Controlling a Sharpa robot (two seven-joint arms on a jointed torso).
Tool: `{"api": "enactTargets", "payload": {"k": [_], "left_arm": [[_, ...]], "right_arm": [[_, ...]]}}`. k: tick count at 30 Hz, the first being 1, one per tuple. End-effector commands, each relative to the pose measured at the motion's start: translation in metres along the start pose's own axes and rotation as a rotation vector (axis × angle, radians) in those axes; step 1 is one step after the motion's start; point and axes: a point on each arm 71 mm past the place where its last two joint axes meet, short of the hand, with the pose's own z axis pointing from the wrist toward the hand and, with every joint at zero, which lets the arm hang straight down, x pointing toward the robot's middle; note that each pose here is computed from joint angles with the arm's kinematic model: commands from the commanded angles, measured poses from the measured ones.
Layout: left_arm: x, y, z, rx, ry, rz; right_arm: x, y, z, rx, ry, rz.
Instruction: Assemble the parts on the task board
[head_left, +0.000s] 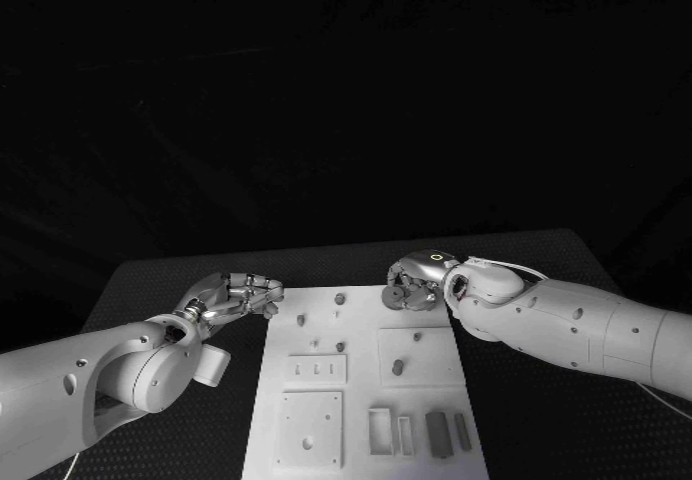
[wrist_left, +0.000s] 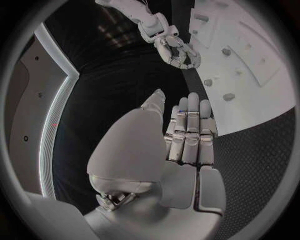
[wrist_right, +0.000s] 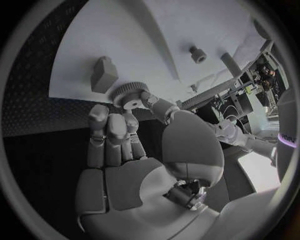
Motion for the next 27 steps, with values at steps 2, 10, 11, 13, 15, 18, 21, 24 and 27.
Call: {"api": "enactTargets", "payload": {"k": [2, 10, 11, 13, 15, 18, 21, 24, 27], "left_arm": [[0.0015, -0.0013, 0.0000, 0.006, 0.013, -0.008], [0.0019, -0.0013, -0.0003, 0.006, 0.013, -0.008], [0.0018, -0.0014, -0.0004, 0.006, 0.013, -0.008], [0.0015, -0.0014, -0.0007, 0.006, 0.012, -0.008], [0.0015, -0.0014, -0.0009, 0.006, 0.012, -0.008], [0.0016, -0.0015, -0.0011, 0.006, 0.012, -0.008], [0.0017, -0.0015, -0.0011, 0.006, 0.012, -0.008], [0.0016, -0.0015, -0.0013, 0.006, 0.012, -0.008], [0.0013, -0.0014, -0.0013, 0.006, 0.011, -0.008]], "right_arm": [[0.021, -0.003, -0.006, 0.010, 0.094, -0.026], [0.017, 0.004, -0.006, -0.010, 0.045, -0.027], [0.016, 0.004, -0.006, -0.011, 0.039, -0.030], [0.015, 0.005, -0.007, -0.013, 0.027, -0.033], [0.013, 0.007, -0.007, -0.017, 0.012, -0.043], [0.009, 0.009, -0.007, -0.024, -0.008, -0.055], [0.005, 0.014, -0.006, -0.035, -0.031, -0.067], [0.000, 0.020, -0.005, -0.052, -0.060, -0.081], [-0.008, 0.028, -0.005, -0.074, -0.095, -0.100]]}}
